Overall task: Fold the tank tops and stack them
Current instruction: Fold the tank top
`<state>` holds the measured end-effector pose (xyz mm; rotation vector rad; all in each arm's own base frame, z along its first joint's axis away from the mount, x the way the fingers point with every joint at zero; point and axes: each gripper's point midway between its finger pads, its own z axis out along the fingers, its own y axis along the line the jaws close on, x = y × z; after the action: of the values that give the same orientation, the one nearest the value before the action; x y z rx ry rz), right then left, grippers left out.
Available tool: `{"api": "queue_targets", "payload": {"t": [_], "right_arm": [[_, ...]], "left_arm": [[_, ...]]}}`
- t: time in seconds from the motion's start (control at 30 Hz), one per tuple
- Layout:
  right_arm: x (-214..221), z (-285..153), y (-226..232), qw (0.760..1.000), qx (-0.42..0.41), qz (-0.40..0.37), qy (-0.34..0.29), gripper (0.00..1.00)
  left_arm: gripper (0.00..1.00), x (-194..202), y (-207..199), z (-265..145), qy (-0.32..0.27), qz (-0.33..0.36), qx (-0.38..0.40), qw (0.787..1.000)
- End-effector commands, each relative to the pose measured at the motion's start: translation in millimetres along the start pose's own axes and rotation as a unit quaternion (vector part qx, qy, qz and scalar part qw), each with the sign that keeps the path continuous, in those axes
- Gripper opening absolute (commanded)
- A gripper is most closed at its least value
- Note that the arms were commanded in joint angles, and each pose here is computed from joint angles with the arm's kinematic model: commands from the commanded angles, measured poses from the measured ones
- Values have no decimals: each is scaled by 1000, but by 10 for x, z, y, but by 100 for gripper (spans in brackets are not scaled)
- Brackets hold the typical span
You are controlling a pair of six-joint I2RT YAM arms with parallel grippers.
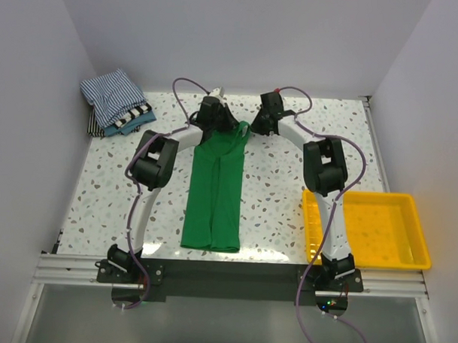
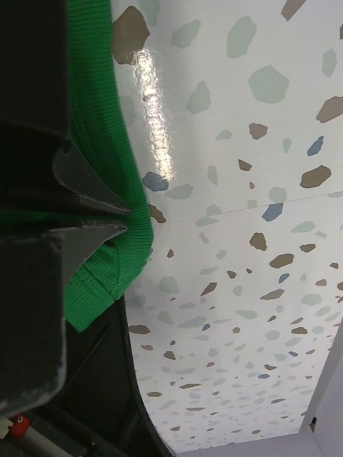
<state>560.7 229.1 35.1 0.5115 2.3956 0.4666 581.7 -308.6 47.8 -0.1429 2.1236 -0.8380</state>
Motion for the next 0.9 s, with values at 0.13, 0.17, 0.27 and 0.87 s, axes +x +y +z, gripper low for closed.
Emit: {"api": "queue_targets", "payload": {"t": [0.13, 0.17, 0.27, 0.87], "right_arm": [[-191, -183, 357, 996, -76, 39, -24, 5], [-206, -198, 382, 996, -80, 44, -25, 5], [-261, -228, 440, 994, -86, 52, -33, 5], [-189, -248, 667, 990, -77, 84, -80, 1]], "left_arm": [[10, -266, -246, -82, -31, 3, 40, 999], [10, -275, -259, -69, -31, 4, 43, 999], [9, -197, -233, -13, -22, 1, 46, 999], [9, -131, -191, 48, -17, 4, 53, 998]]}}
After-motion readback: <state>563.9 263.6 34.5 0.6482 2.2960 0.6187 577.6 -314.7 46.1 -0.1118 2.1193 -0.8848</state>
